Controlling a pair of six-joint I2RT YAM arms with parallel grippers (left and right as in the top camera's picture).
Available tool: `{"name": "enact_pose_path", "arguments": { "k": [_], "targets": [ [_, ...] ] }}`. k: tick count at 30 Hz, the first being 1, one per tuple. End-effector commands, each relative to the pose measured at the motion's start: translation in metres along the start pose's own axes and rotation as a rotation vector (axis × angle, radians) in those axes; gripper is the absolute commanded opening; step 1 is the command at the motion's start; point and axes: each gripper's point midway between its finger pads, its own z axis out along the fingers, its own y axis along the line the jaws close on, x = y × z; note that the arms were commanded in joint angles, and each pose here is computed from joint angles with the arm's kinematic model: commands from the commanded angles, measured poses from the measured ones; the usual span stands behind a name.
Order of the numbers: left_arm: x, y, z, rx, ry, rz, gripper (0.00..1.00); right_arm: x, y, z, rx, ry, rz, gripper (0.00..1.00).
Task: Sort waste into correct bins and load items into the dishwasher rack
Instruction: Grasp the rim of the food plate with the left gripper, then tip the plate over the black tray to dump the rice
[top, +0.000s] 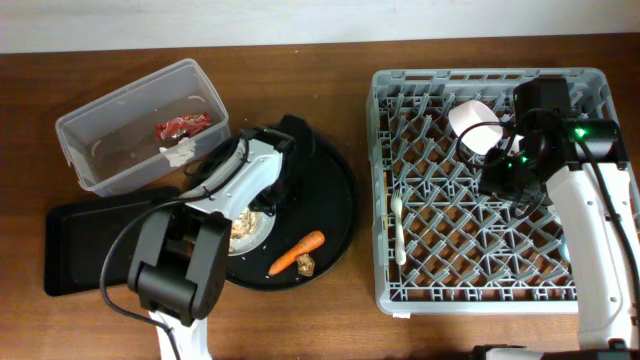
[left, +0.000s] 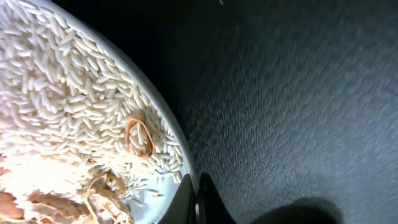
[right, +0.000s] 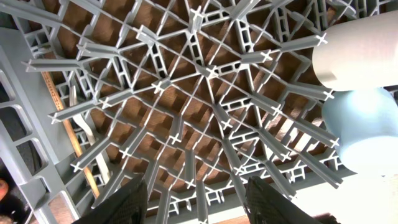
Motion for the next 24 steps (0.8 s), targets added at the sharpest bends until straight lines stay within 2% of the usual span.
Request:
{"name": "enact_pose_path", "arguments": {
  "k": [1, 6, 17, 20, 24],
  "targets": [
    [-0.016, 0.009, -0.022, -0.051, -0.032, 0.0, 0.0, -0.002, -0.004, -0.001, 0.016, -0.005, 0.005, 0.54],
    [-0.02, 0.019, -0.051, -0.104, -0.039, -0.044, 0.0, -0.003, -0.003, -0.001, 0.014, -0.011, 0.006, 0.54],
    [-0.006, 0.046, -0.074, -0.236, -0.001, -0.108, 0.0, -0.004, -0.003, -0.001, 0.013, -0.014, 0.006, 0.54],
    [-0.004, 0.05, -0.081, -0.234, -0.004, -0.118, 0.0, -0.004, -0.003, -0.001, 0.014, -0.014, 0.006, 0.54],
    [-0.004, 0.081, -0.102, -0.182, -0.029, -0.23, 0.0, -0.004, -0.003, -0.001, 0.014, -0.013, -0.017, 0.54]
  ]
}}
